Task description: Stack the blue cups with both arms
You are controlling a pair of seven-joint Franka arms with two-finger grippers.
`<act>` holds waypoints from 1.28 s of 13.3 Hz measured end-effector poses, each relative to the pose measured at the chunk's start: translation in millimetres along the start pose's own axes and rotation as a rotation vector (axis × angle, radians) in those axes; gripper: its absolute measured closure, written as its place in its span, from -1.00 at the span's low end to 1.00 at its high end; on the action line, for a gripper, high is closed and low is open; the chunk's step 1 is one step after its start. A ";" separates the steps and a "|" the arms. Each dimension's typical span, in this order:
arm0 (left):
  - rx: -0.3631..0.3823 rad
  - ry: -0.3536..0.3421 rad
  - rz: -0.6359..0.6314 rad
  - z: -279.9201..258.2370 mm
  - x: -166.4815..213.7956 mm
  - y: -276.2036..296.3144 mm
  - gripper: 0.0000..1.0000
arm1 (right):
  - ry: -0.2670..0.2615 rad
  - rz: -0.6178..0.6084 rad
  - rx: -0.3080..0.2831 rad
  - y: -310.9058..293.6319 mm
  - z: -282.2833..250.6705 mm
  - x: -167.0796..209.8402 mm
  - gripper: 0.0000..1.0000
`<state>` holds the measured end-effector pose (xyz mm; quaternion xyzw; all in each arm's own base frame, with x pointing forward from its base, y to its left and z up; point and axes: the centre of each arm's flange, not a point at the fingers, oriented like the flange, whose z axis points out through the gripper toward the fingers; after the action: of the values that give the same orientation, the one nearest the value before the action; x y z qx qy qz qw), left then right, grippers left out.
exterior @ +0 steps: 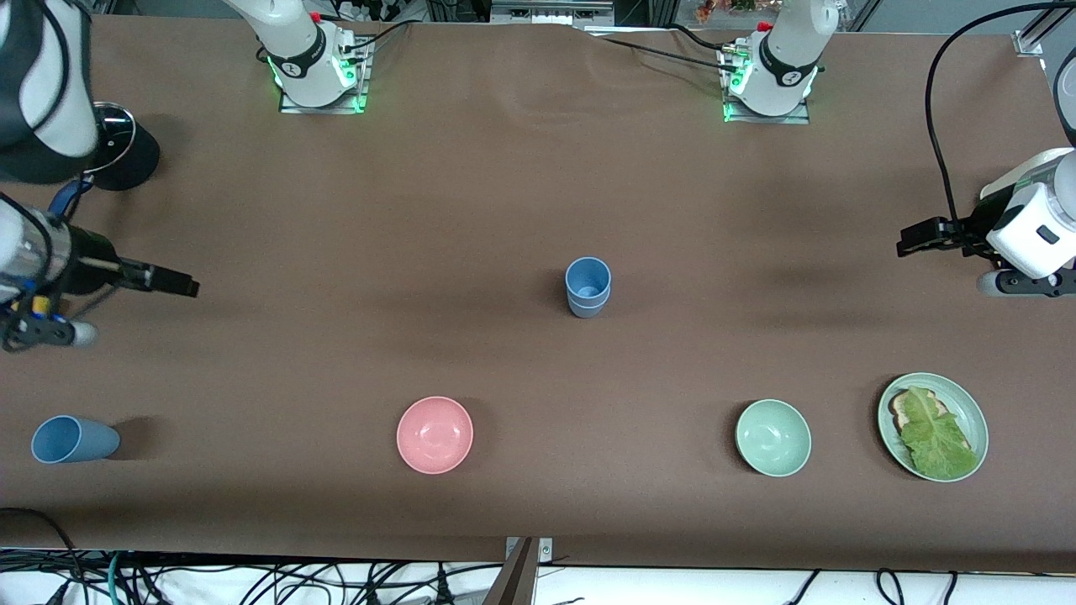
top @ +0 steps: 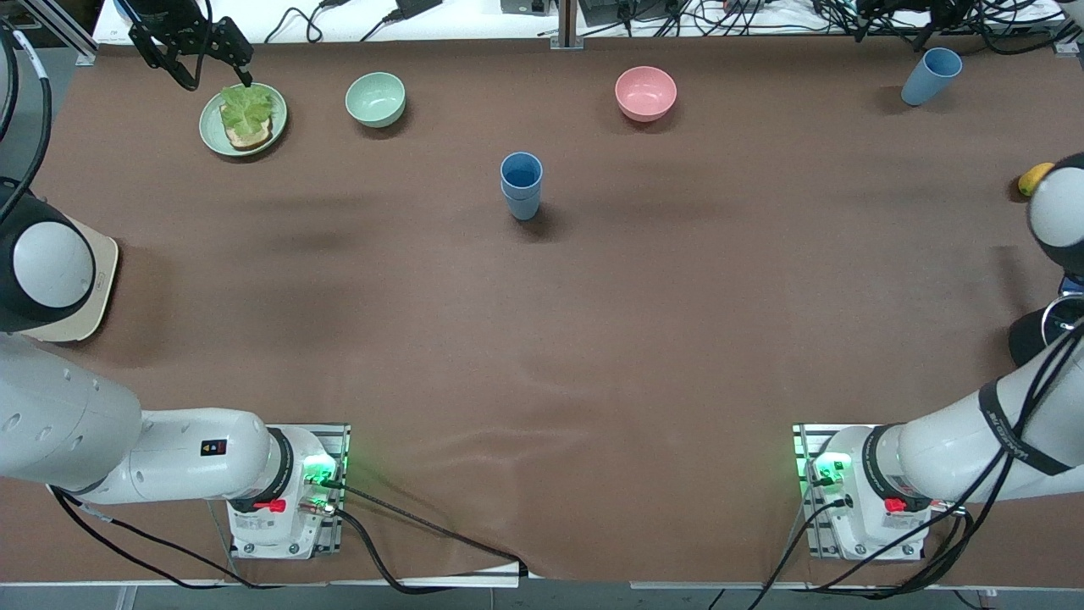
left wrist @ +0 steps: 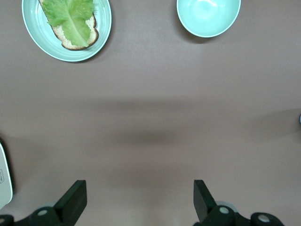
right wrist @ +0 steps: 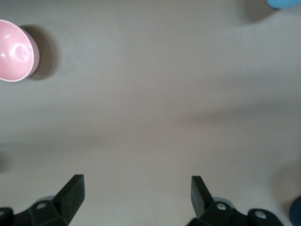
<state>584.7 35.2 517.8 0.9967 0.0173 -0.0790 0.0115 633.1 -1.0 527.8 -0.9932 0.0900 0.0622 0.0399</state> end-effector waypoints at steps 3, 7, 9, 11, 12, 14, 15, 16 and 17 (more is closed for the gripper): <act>0.000 0.000 0.000 0.0 0.1 -0.1 -1.00 | 0.021 0.000 0.016 18.9 -21.4 -35.9 -1.00; 0.000 -0.004 0.000 2.1 1.1 -0.2 -1.00 | 0.028 -0.007 -0.003 18.8 -23.1 -44.2 -1.00; 0.000 -0.006 0.000 3.4 1.8 -0.2 -1.00 | 0.031 -0.012 -0.014 19.8 -21.6 -43.2 -1.00; 0.000 -0.006 0.000 3.7 2.0 -0.2 -1.00 | 0.033 -0.032 -0.020 21.0 -22.0 -43.1 -1.00; 0.000 -0.006 0.000 3.7 2.0 -0.2 -1.00 | 0.033 -0.035 -0.020 21.5 -22.2 -43.0 -1.00; 0.000 -0.006 0.000 3.7 2.0 -0.2 -1.00 | 0.041 -0.035 -0.020 21.9 -23.4 -42.4 -1.00; 0.000 -0.006 0.000 3.7 2.0 -0.2 -1.00 | 0.047 -0.035 -0.019 21.9 -24.8 -42.0 -1.00; 0.000 -0.006 0.000 3.7 2.0 -0.2 -1.00 | 0.051 -0.035 -0.019 21.9 -26.4 -41.8 -1.00; 0.000 -0.006 0.000 3.7 2.0 -0.3 -1.00 | 0.054 -0.036 -0.019 21.9 -27.7 -41.7 -1.00</act>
<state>586.1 35.5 513.7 0.9964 0.0175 -0.0820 0.0117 591.6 -17.8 559.1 -0.9963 0.0727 0.0356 0.0291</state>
